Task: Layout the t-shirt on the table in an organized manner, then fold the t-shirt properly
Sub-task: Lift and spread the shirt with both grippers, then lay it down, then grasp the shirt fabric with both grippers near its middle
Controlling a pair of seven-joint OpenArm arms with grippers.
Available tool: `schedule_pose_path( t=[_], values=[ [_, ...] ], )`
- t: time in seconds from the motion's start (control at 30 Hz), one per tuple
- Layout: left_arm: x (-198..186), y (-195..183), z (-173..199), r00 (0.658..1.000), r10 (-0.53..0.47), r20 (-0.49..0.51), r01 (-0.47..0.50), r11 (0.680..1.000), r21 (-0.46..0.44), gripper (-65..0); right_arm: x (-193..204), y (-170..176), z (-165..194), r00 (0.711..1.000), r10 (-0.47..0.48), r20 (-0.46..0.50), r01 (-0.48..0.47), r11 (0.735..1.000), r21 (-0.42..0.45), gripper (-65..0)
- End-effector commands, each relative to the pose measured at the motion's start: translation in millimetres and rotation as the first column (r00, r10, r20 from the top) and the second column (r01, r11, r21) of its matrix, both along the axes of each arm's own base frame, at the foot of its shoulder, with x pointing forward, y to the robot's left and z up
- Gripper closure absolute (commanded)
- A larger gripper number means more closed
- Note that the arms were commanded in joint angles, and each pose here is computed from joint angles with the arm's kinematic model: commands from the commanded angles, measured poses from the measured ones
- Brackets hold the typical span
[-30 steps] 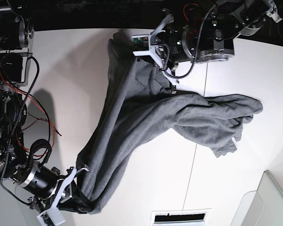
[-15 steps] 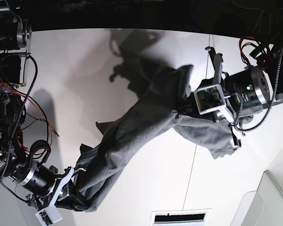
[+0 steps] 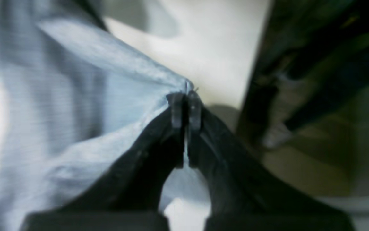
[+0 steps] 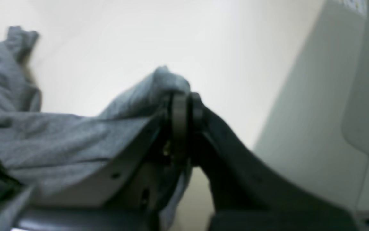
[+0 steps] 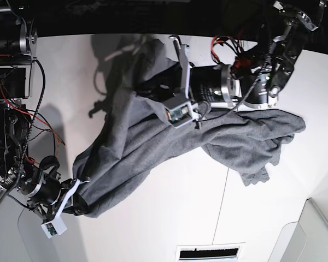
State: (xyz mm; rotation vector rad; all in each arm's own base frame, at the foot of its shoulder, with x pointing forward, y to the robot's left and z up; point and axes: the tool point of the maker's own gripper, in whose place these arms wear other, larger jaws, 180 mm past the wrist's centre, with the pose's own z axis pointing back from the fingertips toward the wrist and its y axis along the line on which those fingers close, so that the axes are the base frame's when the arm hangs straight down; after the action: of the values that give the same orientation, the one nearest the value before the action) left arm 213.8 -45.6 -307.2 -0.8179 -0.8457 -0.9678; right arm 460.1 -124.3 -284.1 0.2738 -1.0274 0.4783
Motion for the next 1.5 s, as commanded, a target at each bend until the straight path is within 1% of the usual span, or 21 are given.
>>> schedule_pose_path(
  t=[0.0,0.07,0.17,0.33,0.47,0.5,0.6,0.67,0.7,0.77,0.8,0.83,0.87,1.0,1.1,1.17,1.27,1.33,1.4,1.47],
  values=[
    [2,-10,7,1.0,-0.014,0.011,0.014,0.999,-0.042,0.0,12,-3,25,0.998,-0.012,0.069,0.01,0.999,0.031,0.0],
    [-2,-22,-5,0.999,-0.028,-0.015,0.028,0.999,-0.034,0.0,13,-12,21,0.998,-0.038,0.057,0.036,0.999,0.037,0.0],
    [1,-33,-13,0.999,-0.029,-0.042,0.028,0.999,-0.038,0.0,16,-27,26,0.995,-0.08,0.067,0.077,0.996,0.049,0.0],
    [13,-43,-5,0.999,-0.024,-0.027,0.023,0.998,-0.064,0.0,19,-54,37,0.982,-0.163,0.092,0.154,0.983,0.097,0.0],
    [16,-50,4,1.0,-0.022,-0.013,0.02,0.994,-0.104,0.0,19,-69,42,0.973,-0.206,0.101,0.194,0.973,0.122,0.0],
    [16,-52,6,1.0,-0.021,-0.012,0.02,0.993,-0.113,0.0,19,-70,41,0.973,-0.209,0.099,0.197,0.973,0.123,-3.4],
    [16,-57,8,1.0,-0.022,0.002,0.022,0.993,-0.12,0.0,18,-70,38,0.974,-0.209,0.091,0.197,0.973,0.121,-18.3],
    [15,-60,8,1.0,-0.025,0.009,0.025,0.993,-0.118,0.0,16,-70,34,0.974,-0.213,0.081,0.202,0.972,0.121,-26.3],
    [15,-61,9,1.0,-0.024,0.011,0.025,0.993,-0.117,-5.5,14,-70,32,0.974,-0.214,0.076,0.204,0.971,0.124,-28.7],
    [16,-62,9,1.0,-0.024,0.012,0.025,0.993,-0.119,-21.6,11,-71,25,0.972,-0.227,0.058,0.218,0.967,0.132,-29.4],
    [16,-62,9,1.0,-0.024,0.012,0.025,0.993,-0.118,-28.6,10,-72,22,0.971,-0.235,0.048,0.226,0.964,0.141,-29.4],
    [15,-62,9,1.0,-0.024,0.011,0.025,0.993,-0.118,-33.1,7,-73,17,0.968,-0.247,0.035,0.24,0.96,0.147,-29.4],
    [15,-62,8,1.0,-0.025,0.009,0.026,0.993,-0.116,-34.3,5,-73,13,0.968,-0.252,0.02,0.246,0.957,0.154,-29.3],
    [14,-61,7,1.0,-0.027,0.004,0.027,0.993,-0.113,-34.2,-8,-76,-6,0.96,-0.271,-0.063,0.278,0.942,0.186,-29.3],
    [16,-58,7,1.0,-0.019,0.005,0.019,0.994,-0.108,-34.2,-24,-77,-19,0.958,-0.256,-0.132,0.281,0.931,0.235,-29.3],
    [24,-51,6,1.0,0.008,0.008,-0.007,0.995,-0.101,-34.2,-38,-79,-29,0.956,-0.24,-0.169,0.279,0.922,0.269,-29.3],
    [43,-28,6,0.997,0.081,0.02,-0.079,0.993,-0.084,-34.2,-61,-93,-46,0.938,-0.268,-0.219,0.328,0.889,0.318,-29.3],
    [55,-8,6,0.991,0.13,0.027,-0.128,0.989,-0.072,-34.2,-79,-101,-62,0.921,-0.288,-0.264,0.367,0.869,0.333,-29.3],
    [63,9,6,0.986,0.166,0.033,-0.164,0.985,-0.061,-34.2,-99,-105,-81,0.902,-0.297,-0.313,0.395,0.862,0.317,-29.3],
    [68,22,4,0.982,0.185,0.042,-0.184,0.982,-0.04,-34.2,-117,-105,-99,0.885,-0.297,-0.357,0.409,0.863,0.296,-29.3]
  ],
)
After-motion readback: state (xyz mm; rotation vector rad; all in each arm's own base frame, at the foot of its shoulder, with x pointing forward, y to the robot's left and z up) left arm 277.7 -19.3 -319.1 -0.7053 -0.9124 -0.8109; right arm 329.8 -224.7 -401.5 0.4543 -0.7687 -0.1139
